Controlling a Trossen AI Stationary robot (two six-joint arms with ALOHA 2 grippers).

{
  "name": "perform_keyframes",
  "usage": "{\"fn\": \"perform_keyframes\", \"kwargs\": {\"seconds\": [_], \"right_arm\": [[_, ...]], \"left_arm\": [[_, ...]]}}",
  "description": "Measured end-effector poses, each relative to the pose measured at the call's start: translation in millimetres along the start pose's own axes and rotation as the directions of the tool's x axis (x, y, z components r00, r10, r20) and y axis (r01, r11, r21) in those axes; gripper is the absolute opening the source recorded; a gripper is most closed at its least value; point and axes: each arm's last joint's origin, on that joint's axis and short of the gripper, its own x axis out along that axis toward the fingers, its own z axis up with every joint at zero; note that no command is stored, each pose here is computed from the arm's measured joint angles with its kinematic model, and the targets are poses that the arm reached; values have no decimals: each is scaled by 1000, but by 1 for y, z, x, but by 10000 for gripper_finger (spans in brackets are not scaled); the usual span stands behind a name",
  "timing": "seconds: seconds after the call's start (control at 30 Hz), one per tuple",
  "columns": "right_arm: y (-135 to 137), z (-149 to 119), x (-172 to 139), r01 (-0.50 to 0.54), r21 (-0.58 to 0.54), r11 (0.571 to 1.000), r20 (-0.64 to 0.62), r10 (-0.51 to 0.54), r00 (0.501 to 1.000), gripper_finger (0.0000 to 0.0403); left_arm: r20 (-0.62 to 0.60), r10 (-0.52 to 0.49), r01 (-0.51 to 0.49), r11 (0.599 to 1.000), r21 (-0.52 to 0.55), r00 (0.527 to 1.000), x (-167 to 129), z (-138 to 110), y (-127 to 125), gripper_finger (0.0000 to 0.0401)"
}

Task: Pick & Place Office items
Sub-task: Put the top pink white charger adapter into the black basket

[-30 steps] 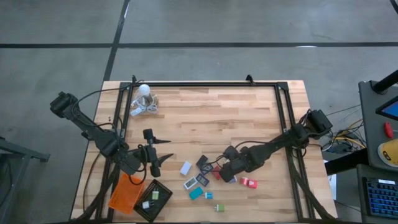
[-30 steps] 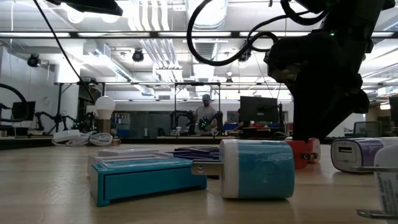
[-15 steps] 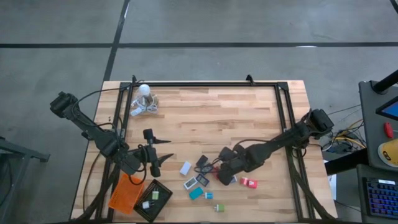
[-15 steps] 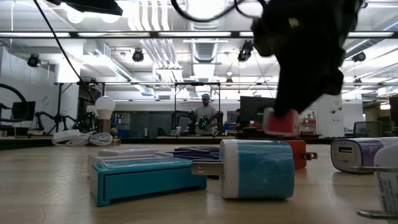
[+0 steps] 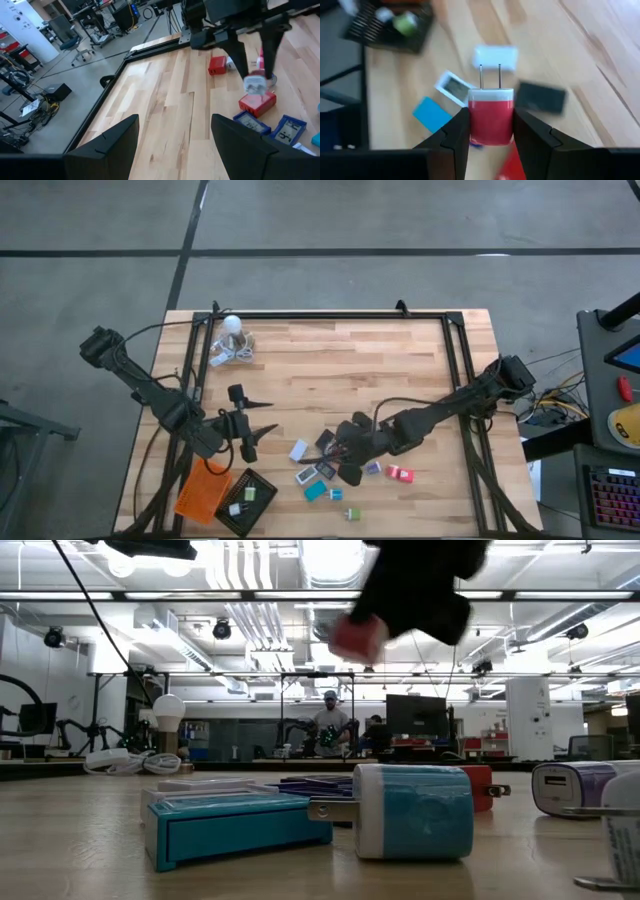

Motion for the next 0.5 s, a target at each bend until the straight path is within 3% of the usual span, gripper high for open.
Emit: {"fn": "perform_keyframes", "kwargs": {"seconds": [0.33,0.5], "right_arm": [[12,13,1,-125,-174,977,151,152,977,124],[13,18,3,-158,-262,952,262,228,938,122]], "left_arm": [[34,-7,8,999,-46,999,-8,5,11,252],[30,-102,103,994,-41,994,-8,5,8,252]]}}
